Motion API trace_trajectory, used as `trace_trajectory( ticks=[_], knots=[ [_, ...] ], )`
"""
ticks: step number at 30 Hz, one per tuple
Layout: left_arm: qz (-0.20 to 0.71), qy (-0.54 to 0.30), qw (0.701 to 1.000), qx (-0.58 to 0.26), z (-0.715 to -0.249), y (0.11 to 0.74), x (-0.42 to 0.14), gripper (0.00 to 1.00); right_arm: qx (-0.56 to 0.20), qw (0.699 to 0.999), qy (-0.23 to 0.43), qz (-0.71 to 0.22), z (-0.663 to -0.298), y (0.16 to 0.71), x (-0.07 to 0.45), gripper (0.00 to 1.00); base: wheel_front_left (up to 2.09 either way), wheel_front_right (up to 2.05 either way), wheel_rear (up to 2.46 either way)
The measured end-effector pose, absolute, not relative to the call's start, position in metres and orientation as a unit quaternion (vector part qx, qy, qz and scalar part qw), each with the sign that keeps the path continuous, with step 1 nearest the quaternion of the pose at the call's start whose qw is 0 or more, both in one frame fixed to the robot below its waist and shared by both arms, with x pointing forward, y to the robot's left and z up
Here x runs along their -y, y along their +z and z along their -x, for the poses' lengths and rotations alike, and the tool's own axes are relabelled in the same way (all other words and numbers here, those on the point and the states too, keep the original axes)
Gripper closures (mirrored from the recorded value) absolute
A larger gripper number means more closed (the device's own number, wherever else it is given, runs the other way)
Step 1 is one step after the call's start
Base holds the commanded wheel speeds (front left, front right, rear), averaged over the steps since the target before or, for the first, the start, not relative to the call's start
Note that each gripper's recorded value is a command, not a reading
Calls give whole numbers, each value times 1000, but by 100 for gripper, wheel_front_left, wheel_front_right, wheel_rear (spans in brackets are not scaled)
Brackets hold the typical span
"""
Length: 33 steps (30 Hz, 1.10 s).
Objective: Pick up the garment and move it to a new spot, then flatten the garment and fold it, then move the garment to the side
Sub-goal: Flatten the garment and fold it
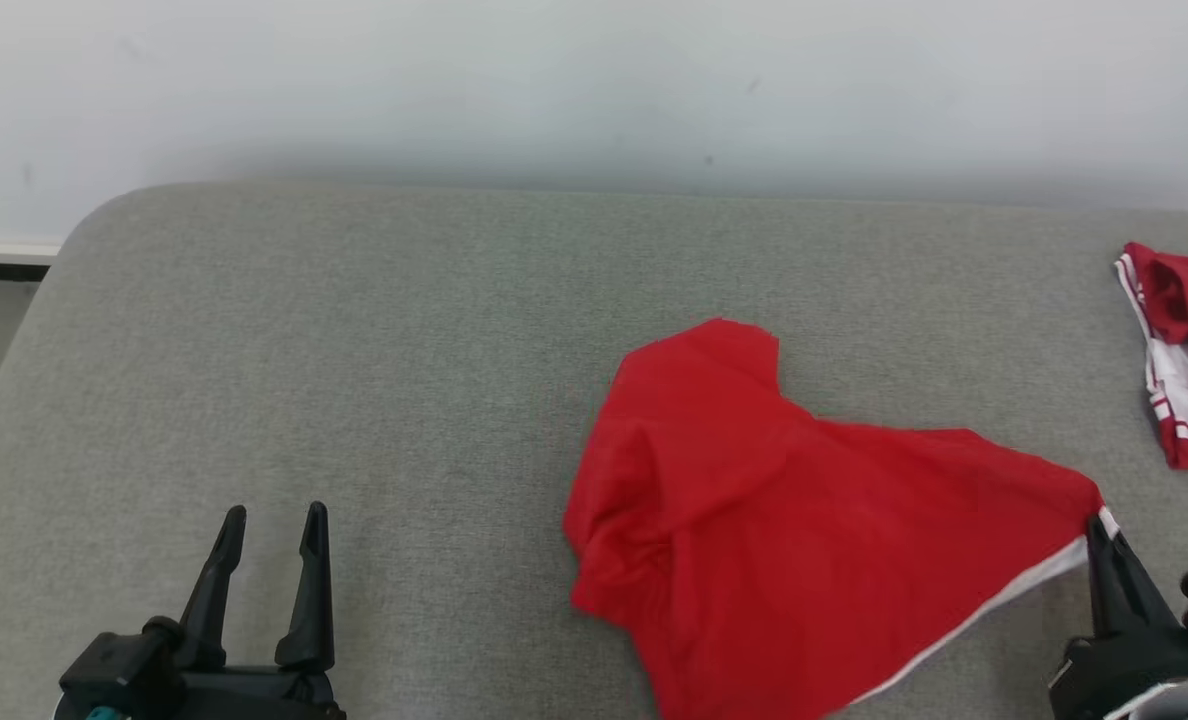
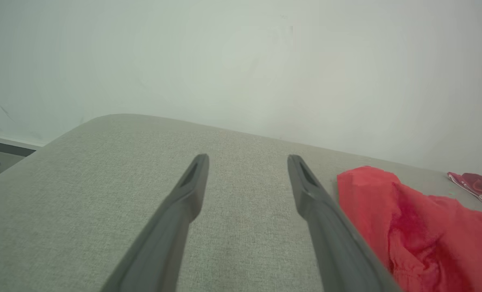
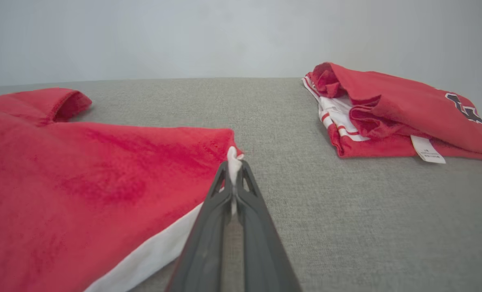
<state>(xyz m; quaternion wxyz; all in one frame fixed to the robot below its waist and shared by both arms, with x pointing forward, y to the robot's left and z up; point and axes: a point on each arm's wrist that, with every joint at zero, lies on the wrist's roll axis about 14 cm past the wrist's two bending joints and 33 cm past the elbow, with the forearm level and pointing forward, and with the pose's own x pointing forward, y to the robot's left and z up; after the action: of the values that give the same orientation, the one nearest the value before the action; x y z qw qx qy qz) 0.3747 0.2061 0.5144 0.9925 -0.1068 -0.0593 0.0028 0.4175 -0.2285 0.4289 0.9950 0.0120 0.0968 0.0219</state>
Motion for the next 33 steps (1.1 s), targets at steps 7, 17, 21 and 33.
trace_trajectory(
  ticks=[7, 17, 21, 33],
  knots=[
    [109, -13, 992, 59, -378, 515, -196, 0, -74, 997, 4, -15, -406, 441, 234, 0, 0, 0, 0],
    [107, -17, 992, 63, -372, 518, -194, 0, 36, 999, 36, -13, -412, 507, 202, 0, 0, 0, 0],
    [105, -18, 992, 67, -368, 521, -194, 0, 67, 995, 75, -25, -403, 525, 170, 0, 0, 0, 0],
    [103, -82, 990, 39, -363, 508, -153, 0, 62, 992, 98, -47, -381, 521, 148, 0, 0, 0, 0]
  ],
)
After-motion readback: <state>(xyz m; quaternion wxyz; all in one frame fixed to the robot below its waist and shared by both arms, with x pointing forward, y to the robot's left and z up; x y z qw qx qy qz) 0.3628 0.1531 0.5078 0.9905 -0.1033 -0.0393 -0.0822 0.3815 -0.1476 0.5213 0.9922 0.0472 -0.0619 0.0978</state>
